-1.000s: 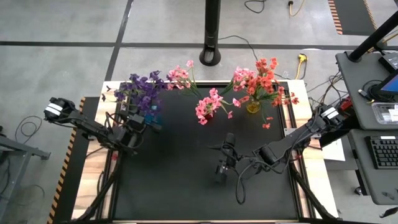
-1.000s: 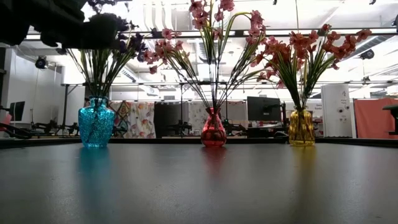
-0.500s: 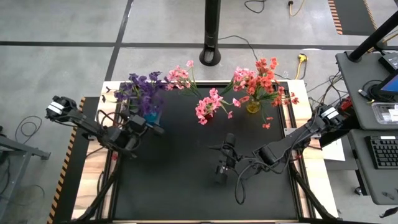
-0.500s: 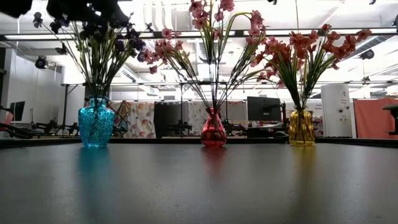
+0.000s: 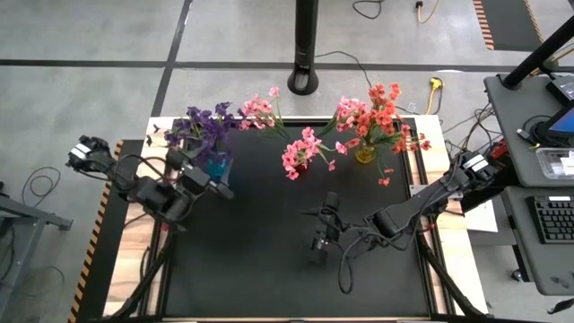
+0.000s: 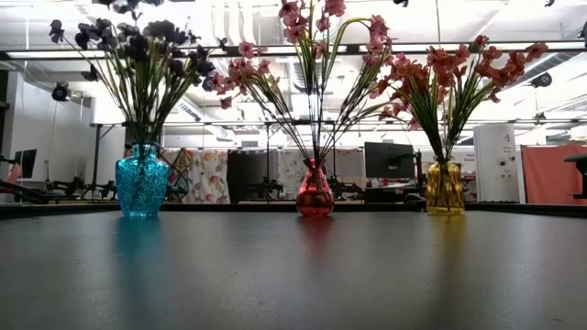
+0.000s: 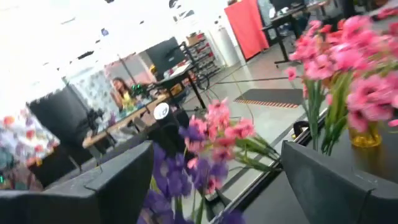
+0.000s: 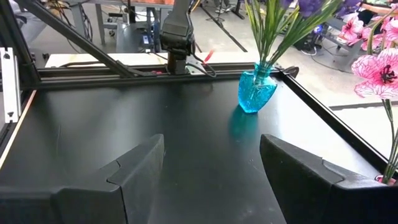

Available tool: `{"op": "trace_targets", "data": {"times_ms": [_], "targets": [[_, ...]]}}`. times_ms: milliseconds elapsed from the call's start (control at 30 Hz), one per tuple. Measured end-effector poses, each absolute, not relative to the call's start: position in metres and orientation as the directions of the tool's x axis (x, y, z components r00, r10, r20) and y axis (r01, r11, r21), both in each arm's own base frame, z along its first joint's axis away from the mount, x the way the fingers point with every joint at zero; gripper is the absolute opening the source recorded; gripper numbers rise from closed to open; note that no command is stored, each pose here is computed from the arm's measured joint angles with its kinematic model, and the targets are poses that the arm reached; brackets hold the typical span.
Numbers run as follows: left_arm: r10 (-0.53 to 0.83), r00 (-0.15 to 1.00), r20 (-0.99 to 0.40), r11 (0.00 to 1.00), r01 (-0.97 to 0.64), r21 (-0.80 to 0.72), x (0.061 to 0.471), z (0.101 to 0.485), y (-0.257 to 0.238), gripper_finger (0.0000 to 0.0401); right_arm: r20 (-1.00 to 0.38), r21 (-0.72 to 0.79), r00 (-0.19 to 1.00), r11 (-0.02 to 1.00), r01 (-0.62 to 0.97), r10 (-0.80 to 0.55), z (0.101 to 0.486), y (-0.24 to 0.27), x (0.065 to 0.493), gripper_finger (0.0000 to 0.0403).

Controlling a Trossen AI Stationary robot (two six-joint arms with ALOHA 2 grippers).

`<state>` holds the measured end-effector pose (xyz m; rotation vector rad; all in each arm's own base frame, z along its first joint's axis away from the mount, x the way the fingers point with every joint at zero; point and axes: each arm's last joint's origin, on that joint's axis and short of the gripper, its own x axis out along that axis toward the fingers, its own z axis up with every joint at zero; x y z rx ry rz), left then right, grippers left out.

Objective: Sort flowers into vase by color
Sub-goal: Return to Home Position

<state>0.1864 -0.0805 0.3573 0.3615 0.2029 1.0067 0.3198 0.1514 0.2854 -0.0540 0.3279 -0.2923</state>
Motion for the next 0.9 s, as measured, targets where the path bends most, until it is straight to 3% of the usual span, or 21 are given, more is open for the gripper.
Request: {"op": "trace_targets", "data": {"times_ms": [200, 500, 900], "targets": [[0.841, 0.541, 0.001, 0.49, -0.764, 0.42, 0.195, 0.376, -0.09, 0.0332, -0.307, -0.097, 0.905, 0.956, 0.276, -0.293, 0.286, 0.151, 0.32, 0.0258], [0.718, 0.696, 0.02, 0.62, -0.652, 0.436, 0.196, 0.374, -0.136, 0.0332, -0.307, -0.097, 0.903, 0.954, 0.285, -0.301, 0.286, 0.148, 0.322, 0.0258], [0.576, 0.817, 0.034, 0.679, -0.501, 0.537, 0.204, 0.32, -0.176, 0.0331, -0.31, -0.112, 0.895, 0.947, 0.301, -0.321, 0.285, 0.141, 0.324, 0.0258]]}}
